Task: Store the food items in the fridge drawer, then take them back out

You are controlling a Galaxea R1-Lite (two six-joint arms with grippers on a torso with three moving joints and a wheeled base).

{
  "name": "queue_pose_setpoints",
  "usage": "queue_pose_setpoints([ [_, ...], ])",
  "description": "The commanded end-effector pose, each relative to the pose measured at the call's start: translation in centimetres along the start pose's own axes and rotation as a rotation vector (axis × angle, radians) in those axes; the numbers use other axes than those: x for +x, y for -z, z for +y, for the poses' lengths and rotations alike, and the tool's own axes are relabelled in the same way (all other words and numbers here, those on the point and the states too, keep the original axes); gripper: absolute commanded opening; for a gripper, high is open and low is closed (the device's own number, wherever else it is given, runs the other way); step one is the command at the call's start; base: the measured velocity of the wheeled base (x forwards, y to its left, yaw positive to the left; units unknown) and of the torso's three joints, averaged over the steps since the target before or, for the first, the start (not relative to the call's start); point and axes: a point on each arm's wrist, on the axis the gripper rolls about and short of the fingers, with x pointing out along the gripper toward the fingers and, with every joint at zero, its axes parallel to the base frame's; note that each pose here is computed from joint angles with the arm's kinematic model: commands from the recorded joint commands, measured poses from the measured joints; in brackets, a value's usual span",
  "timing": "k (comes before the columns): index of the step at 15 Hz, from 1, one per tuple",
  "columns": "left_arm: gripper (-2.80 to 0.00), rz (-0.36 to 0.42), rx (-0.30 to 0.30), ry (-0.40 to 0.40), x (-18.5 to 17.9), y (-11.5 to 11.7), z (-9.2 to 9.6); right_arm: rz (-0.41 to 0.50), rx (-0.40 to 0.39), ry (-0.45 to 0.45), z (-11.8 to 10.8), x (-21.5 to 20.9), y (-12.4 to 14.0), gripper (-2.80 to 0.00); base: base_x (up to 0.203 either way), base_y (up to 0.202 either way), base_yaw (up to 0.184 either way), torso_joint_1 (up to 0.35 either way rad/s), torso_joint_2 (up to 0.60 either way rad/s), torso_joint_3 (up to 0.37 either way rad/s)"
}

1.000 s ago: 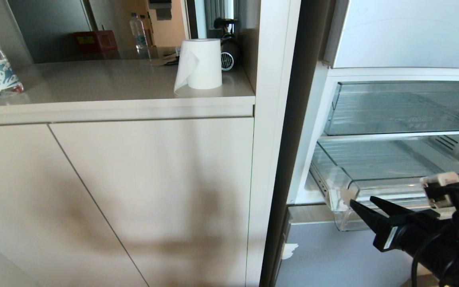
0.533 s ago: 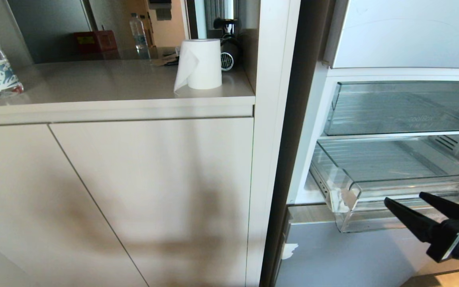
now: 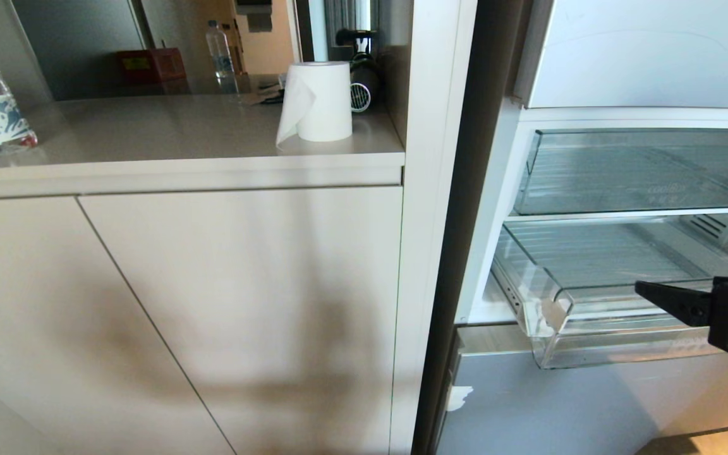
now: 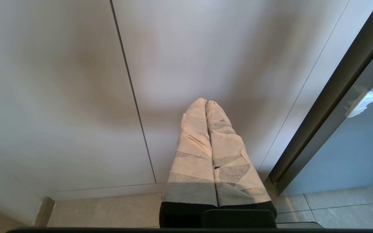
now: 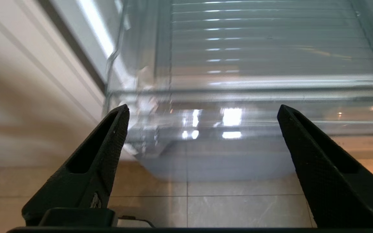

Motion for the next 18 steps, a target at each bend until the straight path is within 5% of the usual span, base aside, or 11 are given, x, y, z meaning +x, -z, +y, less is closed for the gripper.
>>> queue_pose_setpoints([
  [1, -2.80, 0.001, 0.000, 0.000, 0.0, 0.0, 0.0, 0.069, -0.009, 0.039, 0.5, 3.7, -0.3, 0.00, 0.000, 0.000, 0.000, 0.000, 0.00, 0.000],
  [6, -2.80, 0.000, 0.000, 0.000, 0.0, 0.0, 0.0, 0.065, -0.035, 0.091, 0.8, 9.6, -2.2, 0.00, 0.000, 0.000, 0.000, 0.000, 0.00, 0.000],
  [13, -2.80, 0.001, 0.000, 0.000, 0.0, 0.0, 0.0, 0.257, -0.081, 0.132, 0.2, 13.5, -1.2, 0.00, 0.000, 0.000, 0.000, 0.000, 0.00, 0.000],
  [18, -2.80, 0.001, 0.000, 0.000, 0.0, 0.0, 0.0, 0.337, -0.049, 0.046, -1.4, 5.7, -2.5, 0.00, 0.000, 0.000, 0.000, 0.000, 0.00, 0.000],
])
